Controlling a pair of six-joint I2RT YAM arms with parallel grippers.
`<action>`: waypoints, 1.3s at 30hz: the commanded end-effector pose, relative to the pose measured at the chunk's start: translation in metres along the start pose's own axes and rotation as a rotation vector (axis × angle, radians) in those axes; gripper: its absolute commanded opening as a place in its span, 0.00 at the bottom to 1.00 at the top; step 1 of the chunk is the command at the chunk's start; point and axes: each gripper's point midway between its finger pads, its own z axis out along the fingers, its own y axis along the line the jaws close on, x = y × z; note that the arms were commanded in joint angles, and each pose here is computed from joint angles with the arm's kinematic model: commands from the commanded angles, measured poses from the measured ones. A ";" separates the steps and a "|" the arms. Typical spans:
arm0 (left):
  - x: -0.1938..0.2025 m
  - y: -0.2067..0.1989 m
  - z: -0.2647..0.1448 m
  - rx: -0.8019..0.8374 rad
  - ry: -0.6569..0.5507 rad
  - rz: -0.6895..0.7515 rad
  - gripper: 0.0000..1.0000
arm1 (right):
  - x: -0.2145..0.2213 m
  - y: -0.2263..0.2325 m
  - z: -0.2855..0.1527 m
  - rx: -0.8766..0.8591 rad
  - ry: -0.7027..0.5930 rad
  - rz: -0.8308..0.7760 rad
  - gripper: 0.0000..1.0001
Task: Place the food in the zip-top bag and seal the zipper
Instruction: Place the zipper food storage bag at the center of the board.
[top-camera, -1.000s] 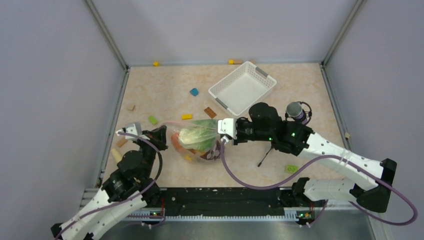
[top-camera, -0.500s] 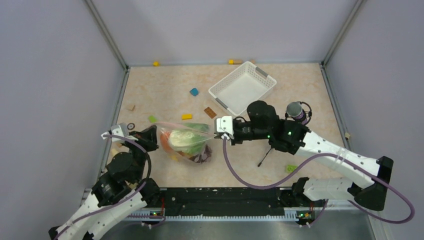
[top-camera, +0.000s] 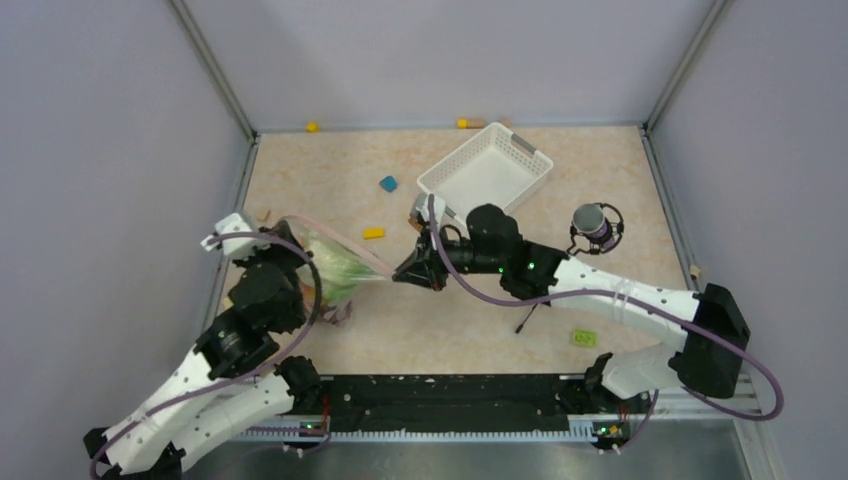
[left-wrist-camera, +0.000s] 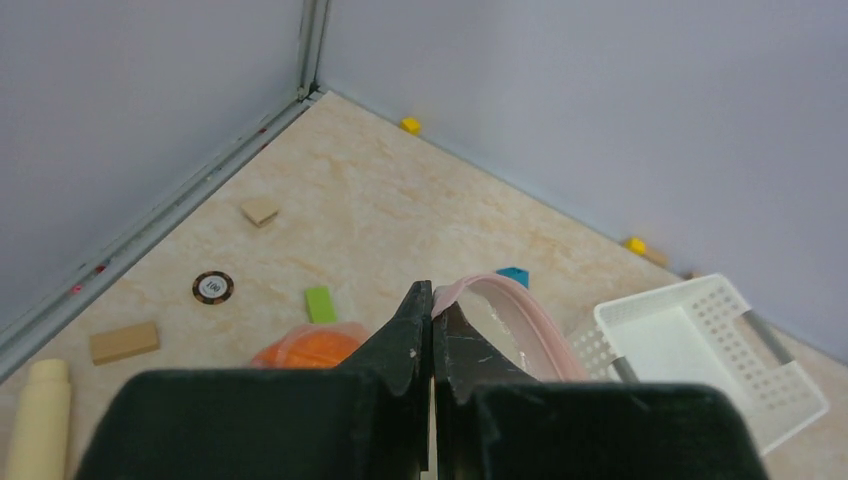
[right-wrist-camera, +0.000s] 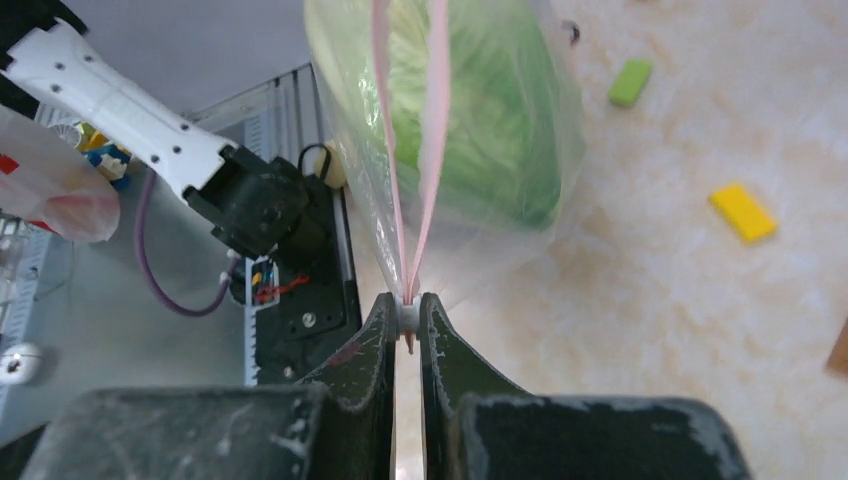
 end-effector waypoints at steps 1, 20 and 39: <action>0.014 -0.024 0.016 -0.050 0.000 0.050 0.00 | 0.001 -0.011 -0.022 0.132 -0.205 0.303 0.00; 0.133 -0.084 0.015 0.216 0.306 0.042 0.97 | 0.182 -0.055 -0.135 0.711 -0.150 0.767 0.00; 0.139 -0.025 -0.009 0.123 0.352 -0.074 0.97 | 0.200 -0.059 -0.167 0.812 -0.156 0.768 0.74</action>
